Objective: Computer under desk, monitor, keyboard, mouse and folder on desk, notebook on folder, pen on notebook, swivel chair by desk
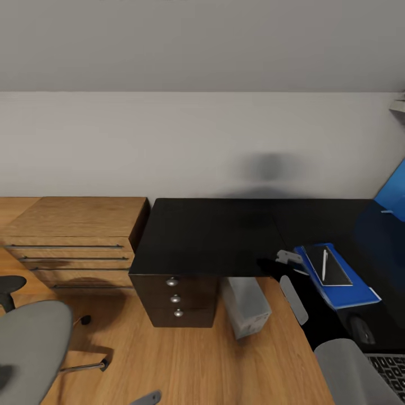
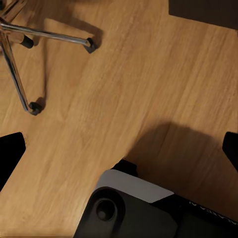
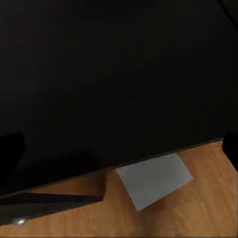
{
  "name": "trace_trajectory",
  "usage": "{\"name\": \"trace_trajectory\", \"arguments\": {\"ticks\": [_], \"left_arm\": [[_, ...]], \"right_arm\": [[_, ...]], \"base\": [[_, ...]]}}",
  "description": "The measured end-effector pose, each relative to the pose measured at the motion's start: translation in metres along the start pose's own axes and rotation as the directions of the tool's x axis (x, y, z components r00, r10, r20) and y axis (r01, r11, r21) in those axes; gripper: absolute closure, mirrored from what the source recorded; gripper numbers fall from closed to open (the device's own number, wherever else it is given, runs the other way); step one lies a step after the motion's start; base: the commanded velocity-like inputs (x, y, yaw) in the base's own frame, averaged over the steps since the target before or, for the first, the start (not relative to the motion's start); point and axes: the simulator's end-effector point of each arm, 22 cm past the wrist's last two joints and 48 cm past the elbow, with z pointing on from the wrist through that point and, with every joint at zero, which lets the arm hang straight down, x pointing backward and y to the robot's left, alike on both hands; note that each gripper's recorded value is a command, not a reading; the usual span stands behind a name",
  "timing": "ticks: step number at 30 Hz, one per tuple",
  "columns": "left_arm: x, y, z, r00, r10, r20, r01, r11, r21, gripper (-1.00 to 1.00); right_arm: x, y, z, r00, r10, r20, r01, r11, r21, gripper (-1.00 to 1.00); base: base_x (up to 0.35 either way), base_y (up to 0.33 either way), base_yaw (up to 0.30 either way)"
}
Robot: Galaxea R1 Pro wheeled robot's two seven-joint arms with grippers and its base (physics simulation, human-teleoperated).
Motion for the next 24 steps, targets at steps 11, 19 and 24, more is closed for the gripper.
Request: {"name": "trace_trajectory", "arguments": {"ticks": [11,19,24], "left_arm": [[0.000,0.004,0.003,1.000,-0.008,-0.008,0.008,1.000,-0.004,-1.00],[0.023,0.004,0.034,0.995,-0.037,-0.096,0.047,0.994,0.102,-1.00],[0.026,0.016,0.045,0.989,-0.061,-0.138,0.075,0.993,0.094,-1.00]], "right_arm": [[0.009,0.013,0.001,1.000,0.006,-0.016,-0.007,1.000,-0.018,-1.00],[0.038,0.010,0.011,0.998,0.002,-0.057,-0.002,1.000,0.000,-1.00],[0.087,0.021,0.022,0.994,-0.076,-0.075,0.077,0.997,-0.002,-1.00]], "base": [[-0.322,0.126,0.000],[-0.322,0.115,0.000],[-0.096,0.029,0.000]]}}
